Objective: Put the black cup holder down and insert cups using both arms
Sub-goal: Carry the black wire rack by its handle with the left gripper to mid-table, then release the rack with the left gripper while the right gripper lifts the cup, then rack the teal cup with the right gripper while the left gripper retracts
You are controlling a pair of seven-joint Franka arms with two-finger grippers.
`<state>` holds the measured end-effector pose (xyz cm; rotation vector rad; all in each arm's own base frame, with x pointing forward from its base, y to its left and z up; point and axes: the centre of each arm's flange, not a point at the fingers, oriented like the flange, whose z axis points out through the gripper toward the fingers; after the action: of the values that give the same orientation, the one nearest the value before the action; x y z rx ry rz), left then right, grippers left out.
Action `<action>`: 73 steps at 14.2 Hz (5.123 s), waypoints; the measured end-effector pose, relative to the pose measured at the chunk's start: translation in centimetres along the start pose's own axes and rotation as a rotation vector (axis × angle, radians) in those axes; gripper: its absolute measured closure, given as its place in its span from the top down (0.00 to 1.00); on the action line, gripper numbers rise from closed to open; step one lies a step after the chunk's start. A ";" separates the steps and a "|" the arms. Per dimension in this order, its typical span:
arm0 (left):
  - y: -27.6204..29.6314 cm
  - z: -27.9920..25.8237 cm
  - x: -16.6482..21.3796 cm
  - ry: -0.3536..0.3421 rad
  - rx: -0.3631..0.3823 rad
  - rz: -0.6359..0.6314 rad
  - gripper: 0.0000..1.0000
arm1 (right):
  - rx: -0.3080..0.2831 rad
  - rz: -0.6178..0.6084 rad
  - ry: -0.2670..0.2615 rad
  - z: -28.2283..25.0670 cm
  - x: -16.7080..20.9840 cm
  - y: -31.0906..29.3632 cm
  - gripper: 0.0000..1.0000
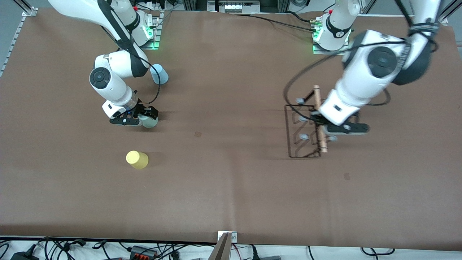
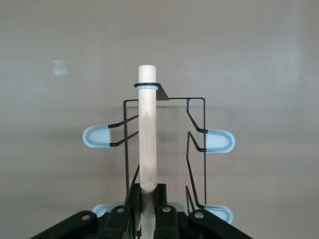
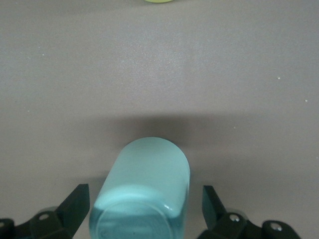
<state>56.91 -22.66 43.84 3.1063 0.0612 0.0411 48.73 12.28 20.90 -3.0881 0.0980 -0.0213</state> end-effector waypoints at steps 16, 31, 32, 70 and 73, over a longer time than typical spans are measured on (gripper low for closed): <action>21.4 9.4 -8.9 0.016 0.050 -0.006 0.16 | -0.021 -0.017 -0.023 -2.2 0.4 0.0 0.69; 22.0 9.2 -8.9 0.025 0.050 -0.005 0.58 | -0.108 -0.043 -0.139 -24.0 4.2 -0.7 0.69; 21.8 8.6 -8.6 0.030 0.053 -0.005 0.68 | -0.108 -0.044 -0.139 -24.1 4.2 -0.7 0.69; -16.6 -14.2 -2.8 -0.034 0.074 0.119 1.00 | 0.087 0.367 -0.088 -11.4 -10.9 -39.6 0.69; -16.8 -14.5 -3.4 -0.063 0.099 0.122 1.00 | 0.093 0.371 -0.085 -11.4 -10.6 -39.7 0.93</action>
<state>52.49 -5.56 57.64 3.2037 -0.1318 -0.0592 40.51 51.89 34.20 -2.9208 0.6412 0.1164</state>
